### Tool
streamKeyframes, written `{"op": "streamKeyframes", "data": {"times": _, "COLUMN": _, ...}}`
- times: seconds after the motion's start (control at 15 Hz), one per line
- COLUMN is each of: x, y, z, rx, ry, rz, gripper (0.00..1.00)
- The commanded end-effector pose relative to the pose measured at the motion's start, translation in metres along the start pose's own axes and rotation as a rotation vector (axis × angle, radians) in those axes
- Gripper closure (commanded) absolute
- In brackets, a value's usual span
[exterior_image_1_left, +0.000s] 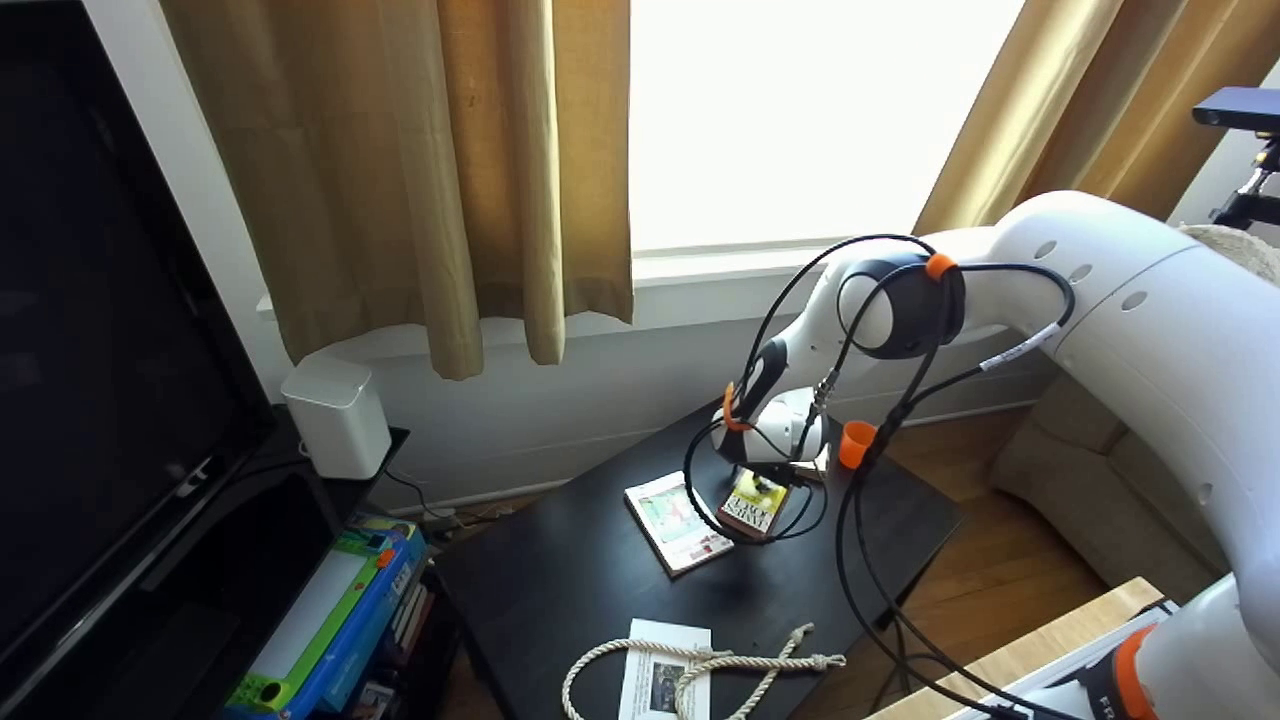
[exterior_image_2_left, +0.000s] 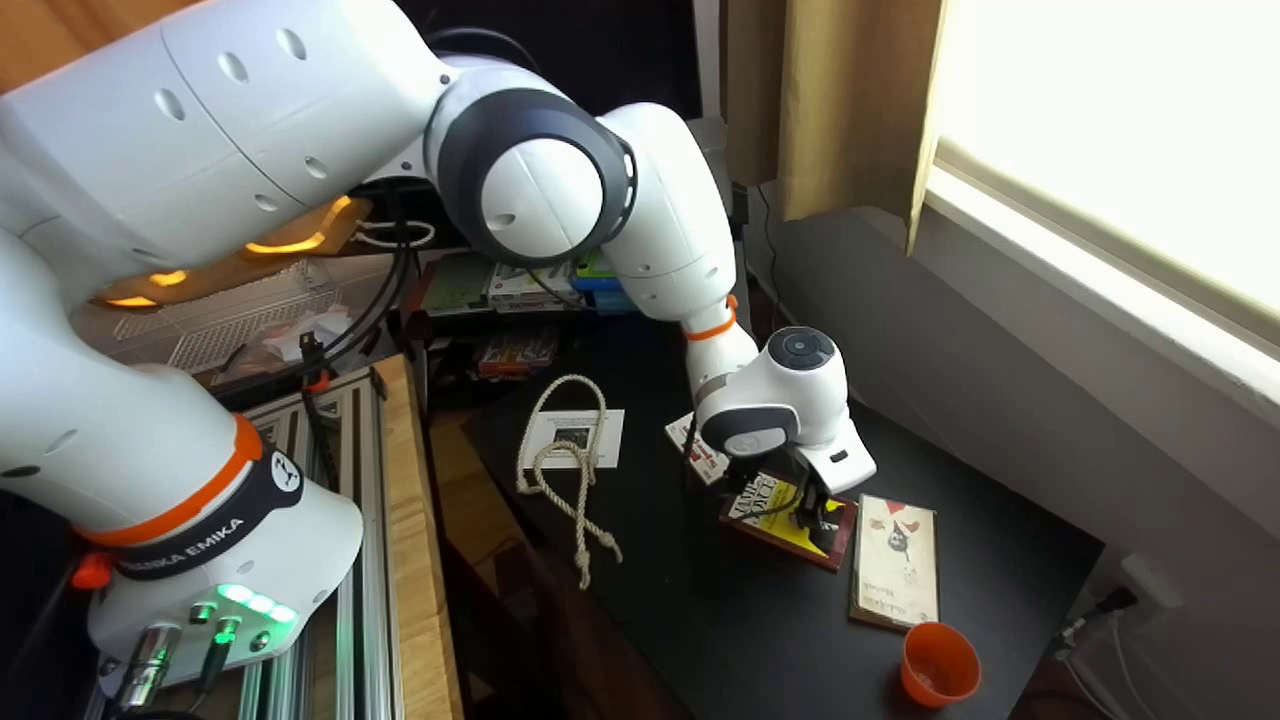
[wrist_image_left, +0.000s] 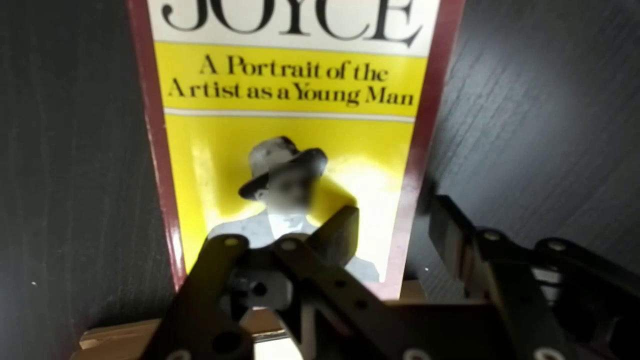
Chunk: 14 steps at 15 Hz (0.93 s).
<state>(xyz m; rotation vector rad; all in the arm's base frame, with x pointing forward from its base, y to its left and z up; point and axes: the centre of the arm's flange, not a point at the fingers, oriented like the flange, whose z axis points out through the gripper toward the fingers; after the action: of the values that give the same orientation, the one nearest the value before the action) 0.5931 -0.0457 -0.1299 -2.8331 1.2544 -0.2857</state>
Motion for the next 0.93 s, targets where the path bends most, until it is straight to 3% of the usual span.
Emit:
{"op": "streamKeyframes", "data": {"times": 0.0, "x": 0.000, "y": 0.014, "z": -0.020, "rx": -0.009, "ry": -0.025, "rz": -0.045, "gripper": 0.22}}
{"op": "streamKeyframes", "data": {"times": 0.2, "x": 0.000, "y": 0.022, "z": -0.020, "rx": -0.041, "ry": -0.059, "rz": -0.069, "gripper": 0.01}}
{"op": "streamKeyframes", "data": {"times": 0.53, "x": -0.007, "y": 0.034, "z": 0.003, "rx": -0.063, "ry": -0.126, "rz": -0.076, "gripper": 0.00}}
{"op": "streamKeyframes", "data": {"times": 0.87, "x": -0.033, "y": 0.010, "z": -0.019, "rx": -0.025, "ry": -0.176, "rz": -0.162, "gripper": 0.00}}
